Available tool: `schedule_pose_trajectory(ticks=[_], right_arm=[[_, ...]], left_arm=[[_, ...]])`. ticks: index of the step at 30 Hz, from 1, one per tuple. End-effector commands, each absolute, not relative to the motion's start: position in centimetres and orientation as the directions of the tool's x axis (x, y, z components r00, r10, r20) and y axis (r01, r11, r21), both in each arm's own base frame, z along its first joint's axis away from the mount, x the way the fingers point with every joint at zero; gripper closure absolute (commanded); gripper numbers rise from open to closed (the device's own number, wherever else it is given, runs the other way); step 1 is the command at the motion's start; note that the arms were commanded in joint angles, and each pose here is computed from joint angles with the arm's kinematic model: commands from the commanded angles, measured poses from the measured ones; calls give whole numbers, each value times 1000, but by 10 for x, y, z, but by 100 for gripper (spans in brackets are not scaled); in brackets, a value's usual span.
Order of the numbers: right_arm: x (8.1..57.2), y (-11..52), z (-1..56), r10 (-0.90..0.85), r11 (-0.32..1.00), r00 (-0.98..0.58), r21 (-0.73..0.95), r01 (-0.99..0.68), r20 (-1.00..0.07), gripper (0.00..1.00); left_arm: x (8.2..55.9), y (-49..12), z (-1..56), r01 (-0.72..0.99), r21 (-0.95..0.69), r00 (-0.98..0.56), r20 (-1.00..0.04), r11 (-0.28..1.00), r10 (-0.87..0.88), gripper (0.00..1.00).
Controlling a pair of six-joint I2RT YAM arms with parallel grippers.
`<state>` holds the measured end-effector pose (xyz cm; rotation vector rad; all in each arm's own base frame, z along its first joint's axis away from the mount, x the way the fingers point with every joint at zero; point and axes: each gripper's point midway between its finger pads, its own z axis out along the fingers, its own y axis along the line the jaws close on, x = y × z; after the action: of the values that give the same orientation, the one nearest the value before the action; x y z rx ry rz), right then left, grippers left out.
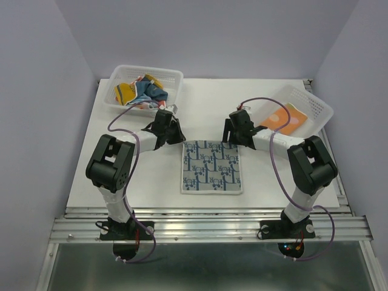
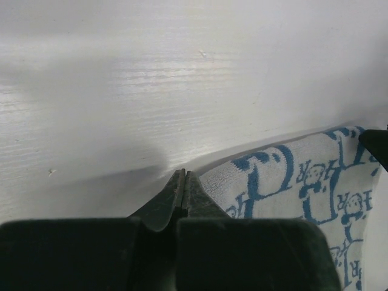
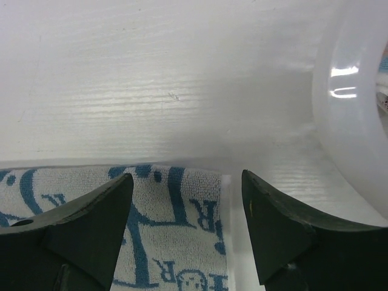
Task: Fold and stack the towels
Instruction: Fold the towel
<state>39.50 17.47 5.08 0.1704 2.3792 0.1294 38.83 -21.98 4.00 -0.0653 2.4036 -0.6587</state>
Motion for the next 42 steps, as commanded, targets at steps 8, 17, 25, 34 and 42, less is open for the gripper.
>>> schedule_pose_trajectory(ticks=[8,17,25,34,42], right_arm=[[399,173,46,217,976,-714,167,141,-665,36],[390,167,38,223,975,-726,153,162,-651,48],[385,166,33,224,975,-731,155,162,-644,57],[387,168,53,224,974,-700,186,132,-678,80],[365,174,79,222,963,-679,266,40,-700,91]], left_arm=[[388,-233,55,150,-515,-811,-552,844,-192,90],[385,-219,65,100,-484,-791,-569,869,-226,52],[381,-221,56,90,-493,-809,-543,866,-225,58],[379,-227,72,115,-531,-794,-556,839,-243,100],[350,-223,101,159,-575,-759,-591,803,-273,100]])
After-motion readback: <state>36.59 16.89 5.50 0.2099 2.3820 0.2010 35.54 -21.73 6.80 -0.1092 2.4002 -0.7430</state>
